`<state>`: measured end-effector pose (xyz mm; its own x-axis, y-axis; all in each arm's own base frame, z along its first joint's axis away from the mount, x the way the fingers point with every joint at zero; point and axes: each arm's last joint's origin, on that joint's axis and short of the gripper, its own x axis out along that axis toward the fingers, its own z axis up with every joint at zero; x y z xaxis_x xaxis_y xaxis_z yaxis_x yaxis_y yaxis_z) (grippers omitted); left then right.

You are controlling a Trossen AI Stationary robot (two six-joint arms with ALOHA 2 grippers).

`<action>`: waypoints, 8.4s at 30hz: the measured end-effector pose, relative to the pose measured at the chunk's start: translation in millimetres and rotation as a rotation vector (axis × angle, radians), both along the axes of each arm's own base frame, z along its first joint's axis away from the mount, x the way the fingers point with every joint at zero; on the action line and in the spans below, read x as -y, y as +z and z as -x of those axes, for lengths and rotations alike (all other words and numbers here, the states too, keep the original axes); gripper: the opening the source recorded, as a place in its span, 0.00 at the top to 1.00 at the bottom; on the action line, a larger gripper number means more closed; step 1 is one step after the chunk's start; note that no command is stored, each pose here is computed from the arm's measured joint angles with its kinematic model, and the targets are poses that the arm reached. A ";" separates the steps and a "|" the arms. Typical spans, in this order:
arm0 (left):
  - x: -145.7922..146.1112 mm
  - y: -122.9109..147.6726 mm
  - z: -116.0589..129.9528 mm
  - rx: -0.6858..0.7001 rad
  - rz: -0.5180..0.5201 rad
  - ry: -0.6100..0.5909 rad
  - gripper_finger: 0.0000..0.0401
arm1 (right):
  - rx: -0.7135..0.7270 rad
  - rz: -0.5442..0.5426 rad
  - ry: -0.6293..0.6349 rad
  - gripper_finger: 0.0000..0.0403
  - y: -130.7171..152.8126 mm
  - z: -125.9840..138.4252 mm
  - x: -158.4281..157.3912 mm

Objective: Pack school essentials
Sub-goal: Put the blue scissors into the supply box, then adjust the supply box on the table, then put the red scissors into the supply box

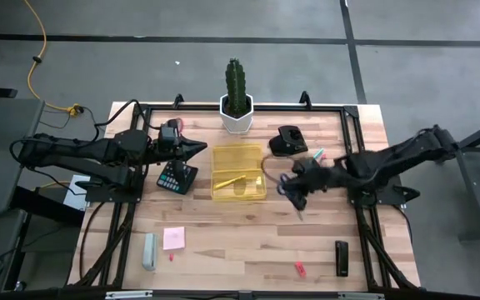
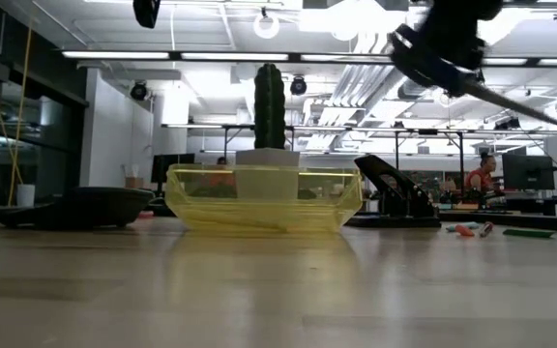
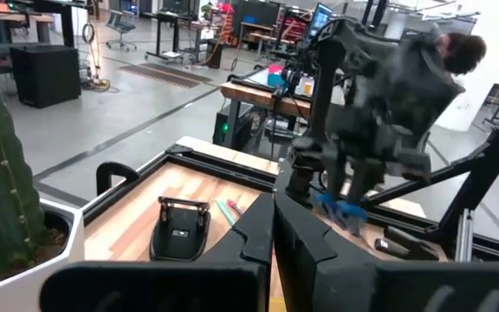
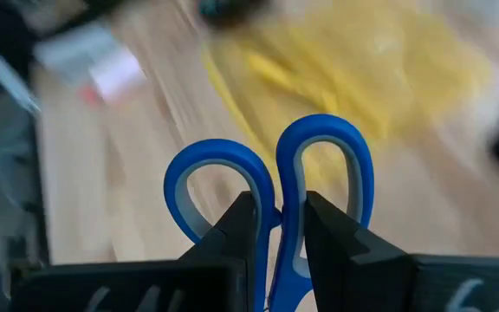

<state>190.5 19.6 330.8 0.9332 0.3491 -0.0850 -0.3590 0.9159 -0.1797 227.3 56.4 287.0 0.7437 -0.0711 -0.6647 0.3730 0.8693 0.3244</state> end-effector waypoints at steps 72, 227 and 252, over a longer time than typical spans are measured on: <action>4.1 14.3 -1.3 0.179 0.101 -0.150 1.00 | -0.276 0.294 0.655 0.81 -90.3 -199.4 56.9; -54.7 -27.5 20.4 -0.341 0.248 0.445 0.65 | 0.721 0.241 0.188 1.00 41.7 -13.7 65.5; -201.0 -167.4 46.4 -0.819 0.893 1.102 0.46 | 0.675 0.198 0.179 1.00 36.9 -13.8 65.4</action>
